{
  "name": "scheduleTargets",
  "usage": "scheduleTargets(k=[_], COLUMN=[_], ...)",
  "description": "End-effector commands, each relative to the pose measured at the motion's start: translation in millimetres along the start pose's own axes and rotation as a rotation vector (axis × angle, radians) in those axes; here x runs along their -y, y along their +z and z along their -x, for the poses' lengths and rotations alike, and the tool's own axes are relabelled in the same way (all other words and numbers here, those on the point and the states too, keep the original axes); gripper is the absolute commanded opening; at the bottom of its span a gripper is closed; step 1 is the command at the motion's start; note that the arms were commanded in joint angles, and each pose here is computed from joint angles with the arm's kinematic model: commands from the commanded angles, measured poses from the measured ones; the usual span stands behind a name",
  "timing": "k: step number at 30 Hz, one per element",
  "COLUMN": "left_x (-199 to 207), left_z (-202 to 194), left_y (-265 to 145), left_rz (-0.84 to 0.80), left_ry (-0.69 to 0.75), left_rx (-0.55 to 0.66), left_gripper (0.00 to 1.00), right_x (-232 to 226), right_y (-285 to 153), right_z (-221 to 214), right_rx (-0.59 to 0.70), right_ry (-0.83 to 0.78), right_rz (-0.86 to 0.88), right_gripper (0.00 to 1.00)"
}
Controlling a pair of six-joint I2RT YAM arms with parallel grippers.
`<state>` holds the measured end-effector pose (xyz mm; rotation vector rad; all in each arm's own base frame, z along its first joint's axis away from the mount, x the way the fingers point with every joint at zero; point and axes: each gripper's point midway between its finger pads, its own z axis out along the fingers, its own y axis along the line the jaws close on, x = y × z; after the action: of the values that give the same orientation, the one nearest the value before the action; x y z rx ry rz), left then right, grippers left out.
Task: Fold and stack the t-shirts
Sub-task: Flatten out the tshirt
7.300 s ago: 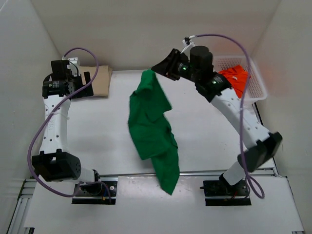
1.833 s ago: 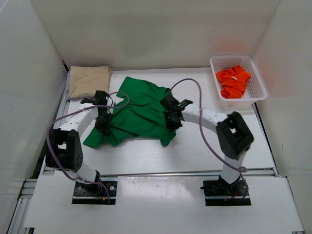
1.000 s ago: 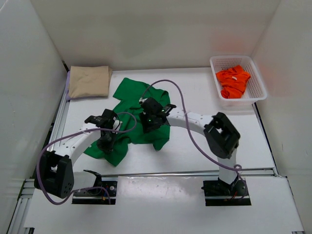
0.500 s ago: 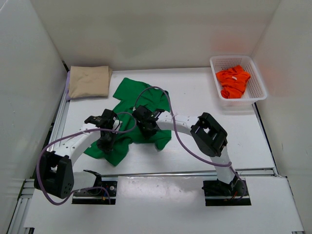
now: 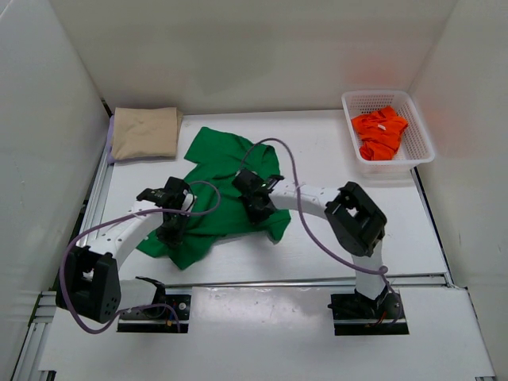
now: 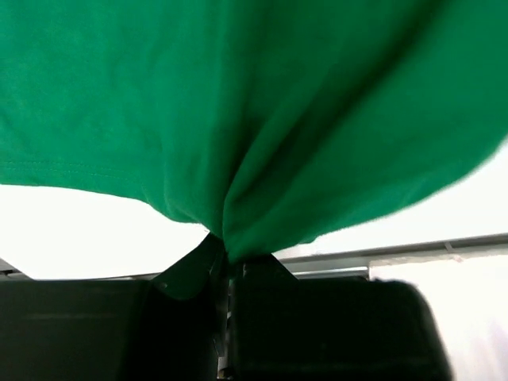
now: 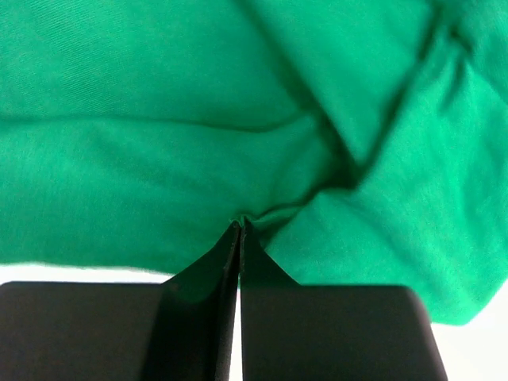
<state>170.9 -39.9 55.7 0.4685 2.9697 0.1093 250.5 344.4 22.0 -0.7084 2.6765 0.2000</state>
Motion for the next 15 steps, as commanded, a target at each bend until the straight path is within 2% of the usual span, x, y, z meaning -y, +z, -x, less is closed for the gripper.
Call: scheduleTargets(k=[1, 2, 3, 4, 5, 6, 7, 8, 9, 10, 11, 12, 13, 14, 15], left_x=[-21, -28, -42, -52, -60, -71, -83, -100, -115, -131, -152, -164, -169, -183, -189], left_z=[13, 16, 28, 49, 67, 85, 108, 159, 186, 213, 258, 278, 303, 324, 336], left_y=[-2, -2, -4, -16, -25, -30, -42, -89, -113, -117, -186, -212, -215, -278, -298], left_rz=[0.093, 0.118, 0.172, 0.200, 0.221, 0.254, 0.274, 0.298, 0.337, 0.359, 0.384, 0.404, 0.405, 0.420, 0.432], left_ry=[-0.035, -0.049, -0.086, -0.114, -0.137, -0.158, -0.192, -0.236, -0.269, -0.300, -0.356, -0.385, -0.391, -0.436, -0.455], left_rx=[0.066, 0.078, 0.112, 0.175, 0.220, 0.237, 0.279, 0.428, 0.496, 0.509, 0.700, 0.771, 0.796, 0.967, 1.038], left_gripper=[0.10, 0.10, 0.10, 0.10, 0.10, 0.10, 0.10, 0.10, 0.10, 0.10, 0.10, 0.10, 0.10, 0.10, 0.10], right_x=[41, 50, 81, 91, 133, 156, 180, 230, 248, 269, 305, 319, 329, 345, 348], right_y=[-35, -43, -63, -77, -92, -108, -154, -176, -203, -236, -291, -314, -340, -368, -386], right_z=[19, 30, 52, 67, 91, 109, 157, 174, 186, 203, 220, 226, 229, 226, 228], right_rx=[0.044, 0.077, 0.146, 0.178, 0.244, 0.289, 0.430, 0.499, 0.546, 0.639, 0.790, 0.855, 0.925, 0.998, 1.050], right_ry=[0.212, 0.264, 0.359, 0.400, 0.490, 0.548, 0.586, 0.697, 0.741, 0.773, 0.813, 0.848, 0.857, 0.859, 0.857], right_rz=[0.039, 0.070, 0.086, 0.136, 0.123, 0.122, 0.136, 0.104, 0.122, 0.126, 0.103, 0.103, 0.097, 0.080, 0.091], right_gripper=[0.00, 0.00, 0.00, 0.00, 0.00, 0.00, 0.00, 0.00, 0.00, 0.00, 0.00, 0.00, 0.00, 0.00, 0.00])
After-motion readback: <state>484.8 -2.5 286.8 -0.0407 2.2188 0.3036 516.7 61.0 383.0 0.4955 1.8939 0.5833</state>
